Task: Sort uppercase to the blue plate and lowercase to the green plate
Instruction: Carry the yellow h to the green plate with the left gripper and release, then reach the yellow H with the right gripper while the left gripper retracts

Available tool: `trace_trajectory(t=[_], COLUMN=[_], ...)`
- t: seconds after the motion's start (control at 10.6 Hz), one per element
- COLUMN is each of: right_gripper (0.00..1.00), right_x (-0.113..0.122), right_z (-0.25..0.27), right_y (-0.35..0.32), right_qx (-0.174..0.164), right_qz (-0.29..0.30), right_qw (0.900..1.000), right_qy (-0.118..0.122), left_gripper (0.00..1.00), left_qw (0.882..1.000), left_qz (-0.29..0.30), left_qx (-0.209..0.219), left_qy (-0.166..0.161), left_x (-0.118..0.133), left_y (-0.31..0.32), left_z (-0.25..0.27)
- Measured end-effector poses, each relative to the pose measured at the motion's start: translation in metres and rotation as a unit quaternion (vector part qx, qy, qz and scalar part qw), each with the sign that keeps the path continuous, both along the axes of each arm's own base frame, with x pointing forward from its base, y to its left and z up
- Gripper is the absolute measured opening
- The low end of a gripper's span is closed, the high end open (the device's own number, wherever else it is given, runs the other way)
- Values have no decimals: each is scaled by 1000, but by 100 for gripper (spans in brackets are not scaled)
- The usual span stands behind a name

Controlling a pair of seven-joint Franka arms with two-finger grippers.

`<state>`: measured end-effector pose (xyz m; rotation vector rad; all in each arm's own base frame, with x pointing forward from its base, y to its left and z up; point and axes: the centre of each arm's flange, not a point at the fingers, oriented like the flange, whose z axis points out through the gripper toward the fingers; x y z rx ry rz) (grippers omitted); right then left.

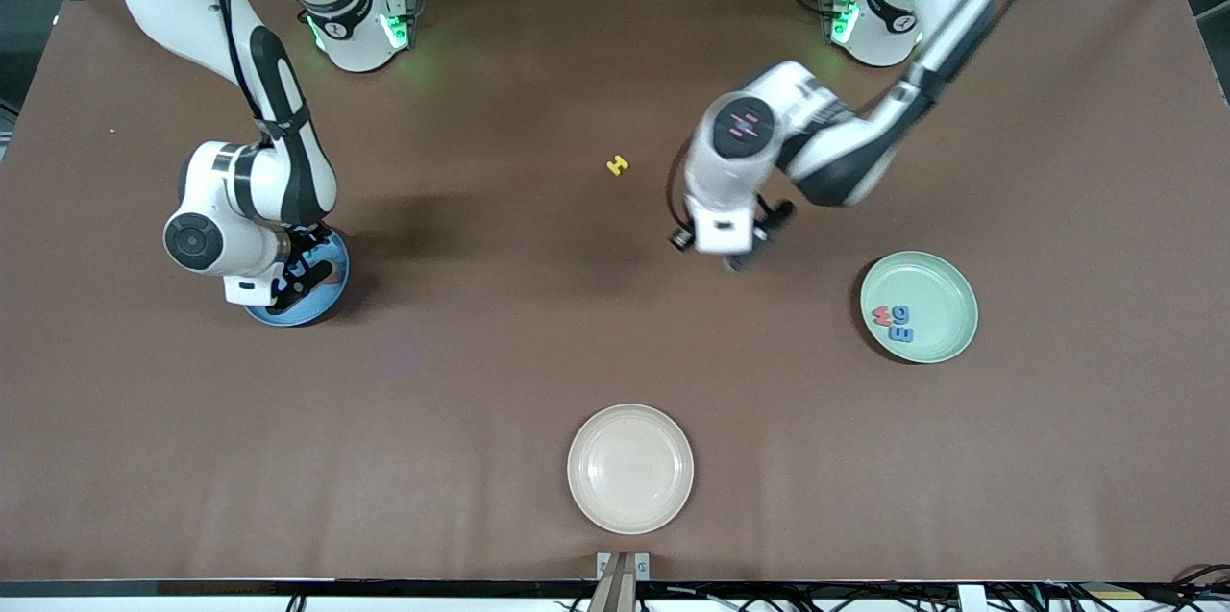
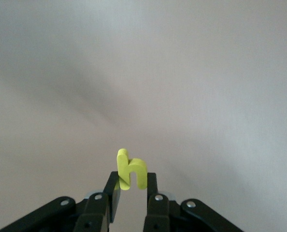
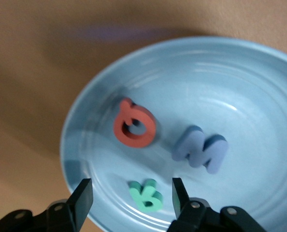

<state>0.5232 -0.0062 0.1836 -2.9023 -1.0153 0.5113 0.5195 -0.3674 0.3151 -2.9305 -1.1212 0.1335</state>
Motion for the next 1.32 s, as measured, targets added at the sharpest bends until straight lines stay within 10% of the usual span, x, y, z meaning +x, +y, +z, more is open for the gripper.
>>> trace_trajectory(t=[0.75, 1.13, 1.32], right_gripper=[79, 91, 92], right_x=[-33, -153, -213], right_z=[134, 216, 204], right_y=[174, 373, 446], right_qx=[20, 12, 39], right_qz=[-152, -223, -258], right_qw=[988, 972, 960], right_qy=[9, -69, -102], left_gripper=[26, 27, 51], left_qw=[958, 949, 941], left_qz=[-275, -296, -326], left_qx=[27, 4, 2], left_qy=[71, 105, 94], left_x=[71, 69, 79], left_y=[262, 316, 327], left_z=[4, -59, -54])
